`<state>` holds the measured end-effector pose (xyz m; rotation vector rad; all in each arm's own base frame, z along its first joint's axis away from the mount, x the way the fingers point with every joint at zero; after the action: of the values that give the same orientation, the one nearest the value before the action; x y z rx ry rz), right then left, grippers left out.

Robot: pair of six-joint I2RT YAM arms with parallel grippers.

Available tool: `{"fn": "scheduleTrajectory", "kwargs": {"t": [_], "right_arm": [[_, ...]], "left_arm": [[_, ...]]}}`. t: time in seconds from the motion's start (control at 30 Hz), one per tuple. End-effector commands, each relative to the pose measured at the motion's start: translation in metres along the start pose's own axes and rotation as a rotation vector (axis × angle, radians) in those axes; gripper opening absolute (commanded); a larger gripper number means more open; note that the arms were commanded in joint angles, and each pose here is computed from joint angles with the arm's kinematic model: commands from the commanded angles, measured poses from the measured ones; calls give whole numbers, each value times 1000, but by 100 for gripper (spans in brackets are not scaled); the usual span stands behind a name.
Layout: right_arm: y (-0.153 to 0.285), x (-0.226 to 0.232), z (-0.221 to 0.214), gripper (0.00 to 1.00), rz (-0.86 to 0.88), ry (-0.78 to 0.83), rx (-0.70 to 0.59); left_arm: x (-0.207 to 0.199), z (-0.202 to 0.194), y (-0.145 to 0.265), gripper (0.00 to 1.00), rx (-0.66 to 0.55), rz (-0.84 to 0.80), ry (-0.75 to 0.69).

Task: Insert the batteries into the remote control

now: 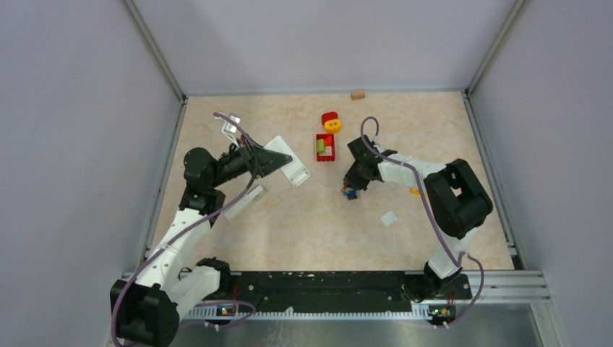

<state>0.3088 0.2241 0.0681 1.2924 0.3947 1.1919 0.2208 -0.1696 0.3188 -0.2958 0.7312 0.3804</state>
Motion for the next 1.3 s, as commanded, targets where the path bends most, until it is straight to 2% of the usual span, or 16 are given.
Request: {"fn": "scheduleTrajectory", "kwargs": {"t": [0.0,0.2,0.4,0.63,0.9,1.1,1.27], "right_arm": [[-3,17,3,15,25,6,1],[-7,19,4,0,20,27,-5],[15,43,23,0,159,48,-105],[85,66,49,0,341,62,-253],[179,66,54,0,574,3,-340],[253,82,47,0,831,23,-454],[288,98,34,0,943,89,-521]], "left_arm": [[-8,5,1,0,-24,-22,-58],[-11,5,2,0,-26,-28,-71],[-13,5,3,0,-31,-36,-78],[-12,12,0,0,-74,-15,-40],[20,29,-16,0,-238,67,254],[19,38,-36,0,-286,-80,436],[15,37,-50,0,-305,-166,557]]}}
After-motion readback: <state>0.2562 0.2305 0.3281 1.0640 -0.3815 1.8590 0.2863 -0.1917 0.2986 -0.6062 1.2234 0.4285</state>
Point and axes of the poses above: each gripper's point midway between its finger pads, its own y axis back along the fingers, its own x axis along the line the jaws close on, z = x × y, the point moved 5 cm from there along y, back along the fingers, and after that the axes turned 3 degrees about y, right-handed, at the moved point
